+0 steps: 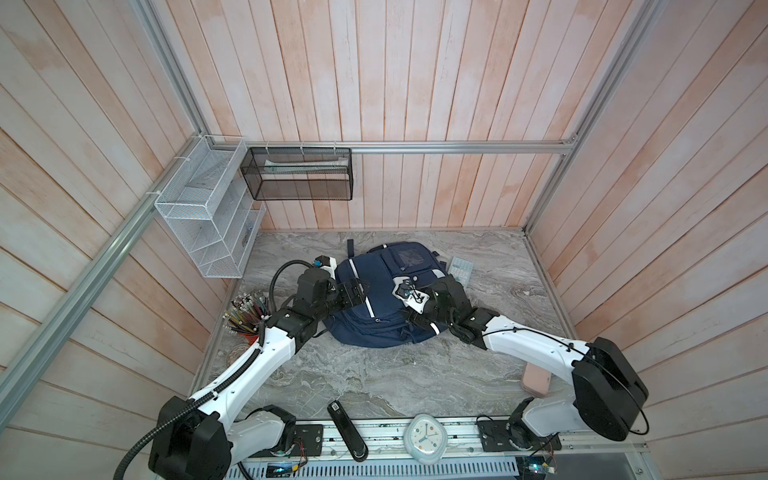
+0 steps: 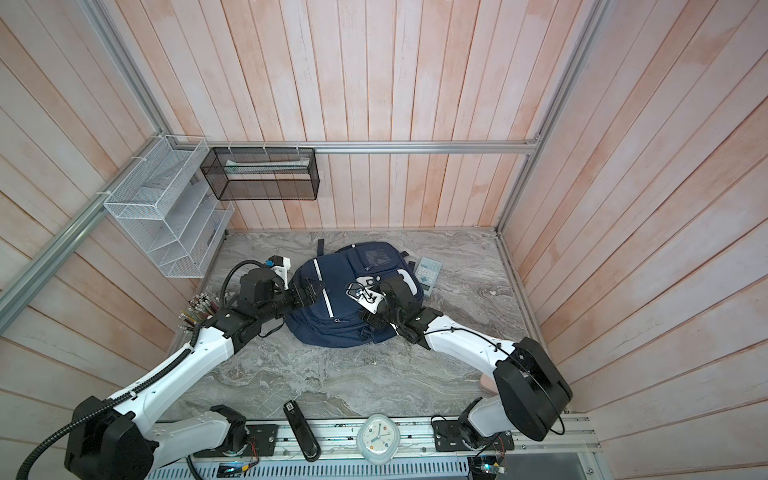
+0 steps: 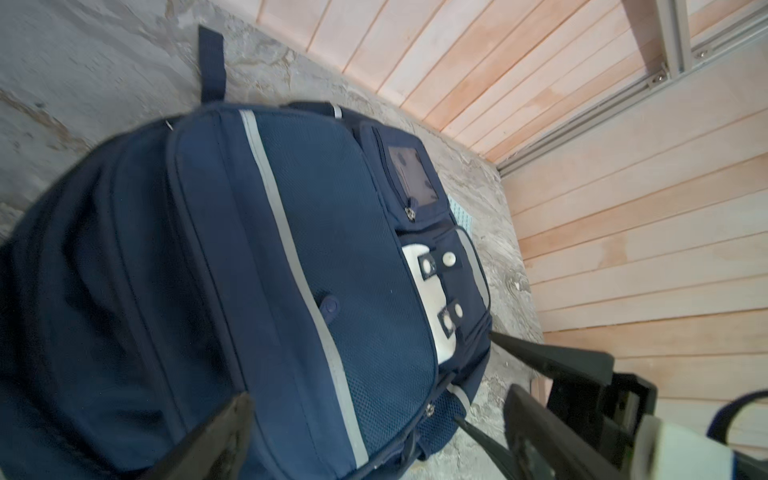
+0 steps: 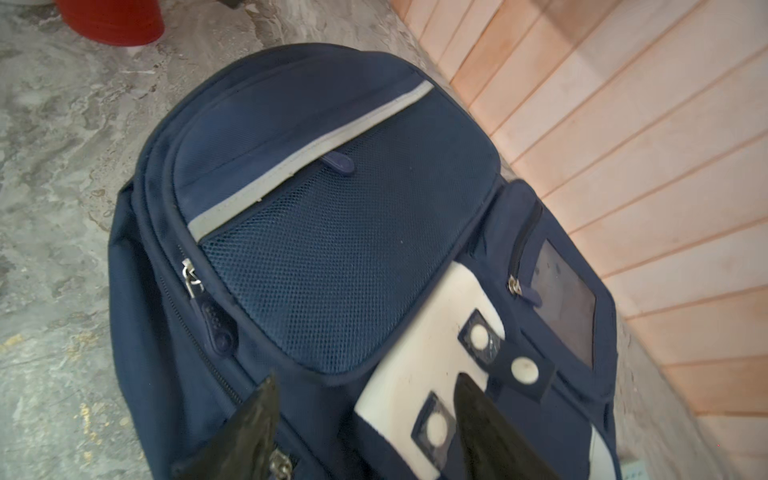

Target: Pack the student bag

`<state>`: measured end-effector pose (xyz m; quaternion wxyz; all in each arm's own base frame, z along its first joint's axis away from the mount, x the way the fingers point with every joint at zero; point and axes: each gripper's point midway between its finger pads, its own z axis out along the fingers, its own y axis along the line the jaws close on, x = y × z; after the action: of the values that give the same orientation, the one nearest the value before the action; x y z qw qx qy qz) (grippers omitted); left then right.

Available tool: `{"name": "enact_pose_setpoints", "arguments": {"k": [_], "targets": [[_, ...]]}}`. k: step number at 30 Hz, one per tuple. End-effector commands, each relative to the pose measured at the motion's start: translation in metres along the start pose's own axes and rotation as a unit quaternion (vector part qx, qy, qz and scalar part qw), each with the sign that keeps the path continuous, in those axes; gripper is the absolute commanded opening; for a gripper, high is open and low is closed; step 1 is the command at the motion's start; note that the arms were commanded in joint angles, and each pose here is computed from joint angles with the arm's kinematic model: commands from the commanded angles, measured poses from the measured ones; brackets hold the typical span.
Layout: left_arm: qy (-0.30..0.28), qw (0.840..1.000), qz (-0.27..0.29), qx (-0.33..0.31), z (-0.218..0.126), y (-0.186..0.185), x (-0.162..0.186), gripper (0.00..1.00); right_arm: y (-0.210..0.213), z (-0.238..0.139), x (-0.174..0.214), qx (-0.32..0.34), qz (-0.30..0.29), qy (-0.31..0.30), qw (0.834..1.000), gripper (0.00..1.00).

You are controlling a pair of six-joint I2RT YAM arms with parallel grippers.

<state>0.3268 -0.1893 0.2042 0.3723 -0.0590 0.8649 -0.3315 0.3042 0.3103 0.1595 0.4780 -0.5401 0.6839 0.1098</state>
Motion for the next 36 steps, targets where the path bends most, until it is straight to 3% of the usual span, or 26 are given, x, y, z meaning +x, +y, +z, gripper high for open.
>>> {"name": "enact_pose_setpoints", "arguments": {"k": [1,5,9,15,17,20,21,29,32,36], "targets": [[-0.003,1.000,-0.008,0.020,-0.003,-0.009,0.004,0.90,0.017,0.011,-0.010,-0.041,-0.071,-0.010,0.997,0.65],[0.005,0.999,-0.019,0.027,-0.002,-0.007,0.013,0.88,0.027,0.014,0.000,-0.059,-0.089,0.019,0.994,0.65],[0.010,0.999,-0.030,0.035,0.001,-0.005,0.021,0.85,0.026,0.022,-0.003,-0.044,-0.101,-0.002,0.994,0.66],[0.011,0.999,-0.020,0.026,0.001,-0.001,0.025,0.78,0.022,0.046,0.004,-0.034,-0.118,0.019,0.992,0.56],[0.011,1.000,-0.017,0.022,0.001,0.001,0.026,0.77,0.024,0.050,0.006,-0.040,-0.122,0.021,0.992,0.46],[0.008,1.000,-0.017,0.017,0.000,0.004,0.028,0.73,0.032,0.052,0.001,-0.070,-0.122,0.013,0.990,0.08],[0.006,1.000,-0.012,0.016,0.000,0.004,0.030,0.72,0.033,0.051,-0.001,-0.076,-0.118,0.011,0.990,0.02],[-0.043,0.996,0.062,0.046,0.002,-0.025,0.048,0.68,0.038,0.035,-0.033,-0.111,-0.085,-0.042,0.989,0.00],[-0.047,0.995,0.077,0.035,0.011,-0.018,0.054,0.48,0.038,0.035,-0.039,-0.133,-0.055,-0.055,0.988,0.00],[-0.071,0.992,0.102,0.003,0.016,-0.016,0.063,0.46,0.042,0.040,-0.041,-0.156,-0.030,-0.054,0.986,0.00]]}}
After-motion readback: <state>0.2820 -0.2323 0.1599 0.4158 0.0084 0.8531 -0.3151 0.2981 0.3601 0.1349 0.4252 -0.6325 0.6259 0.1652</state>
